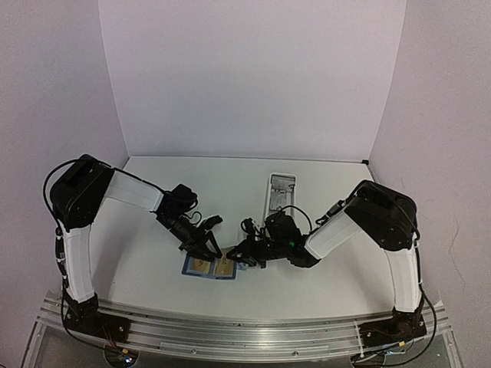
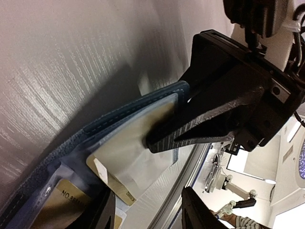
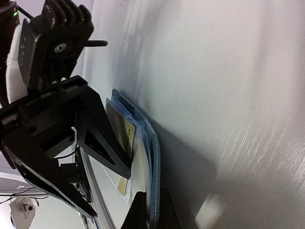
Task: Put the credit cards into the card holder
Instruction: Insert the credit card into the card holder.
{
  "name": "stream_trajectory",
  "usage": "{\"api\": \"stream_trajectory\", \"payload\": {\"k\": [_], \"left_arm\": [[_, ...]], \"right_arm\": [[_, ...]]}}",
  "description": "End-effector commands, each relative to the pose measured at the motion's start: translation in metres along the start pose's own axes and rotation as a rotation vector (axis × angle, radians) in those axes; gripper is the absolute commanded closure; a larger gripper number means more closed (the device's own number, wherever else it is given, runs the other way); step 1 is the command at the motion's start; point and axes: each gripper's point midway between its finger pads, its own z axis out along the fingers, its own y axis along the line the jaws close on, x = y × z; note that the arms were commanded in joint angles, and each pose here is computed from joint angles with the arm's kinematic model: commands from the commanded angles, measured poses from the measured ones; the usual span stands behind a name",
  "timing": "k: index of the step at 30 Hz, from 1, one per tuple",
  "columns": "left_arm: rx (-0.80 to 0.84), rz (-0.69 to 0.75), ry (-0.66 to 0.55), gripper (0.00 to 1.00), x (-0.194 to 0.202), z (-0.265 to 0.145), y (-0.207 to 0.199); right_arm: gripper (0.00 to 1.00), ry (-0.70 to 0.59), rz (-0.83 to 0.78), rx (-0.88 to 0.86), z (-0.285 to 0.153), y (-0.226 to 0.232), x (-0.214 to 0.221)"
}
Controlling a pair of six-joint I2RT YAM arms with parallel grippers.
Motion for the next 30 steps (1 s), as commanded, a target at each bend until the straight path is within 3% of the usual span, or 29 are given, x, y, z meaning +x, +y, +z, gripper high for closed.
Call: {"api": "stream_trajectory", "payload": {"k": [1,7,10,14,18,20,30], "left_arm": [[0.012,0.161,-0.078,0.51,-0.019,-0.029,-0.045],[-0.04,0.213,-0.173,0.47,-0.032,-0.064,-0.066],[-0.144,0.051,-0.287,0.37,-0.033,-0.098,-0.029],[-0.337,-0.067,-0.321,0.29,-0.012,-0.116,0.021],[-0.407,-0.108,-0.334,0.24,0.007,-0.116,0.039],[-0.453,-0.114,-0.362,0.2,0.012,-0.122,0.048],[-0.41,-0.088,-0.413,0.12,0.034,-0.118,0.046]], "right_arm": [[0.98,0.02,0.031,0.076,-0.005,-0.018,0.012],[1.0,0.05,0.038,0.071,-0.001,-0.021,0.017],[1.0,0.05,0.064,0.088,-0.001,-0.025,0.018],[0.99,0.048,0.08,0.136,0.0,-0.029,0.015],[0.84,0.066,0.07,0.166,0.001,-0.025,0.012],[0.72,0.058,0.034,0.19,0.0,-0.018,0.005],[0.57,0.028,-0.049,0.346,-0.017,-0.007,-0.017]]}}
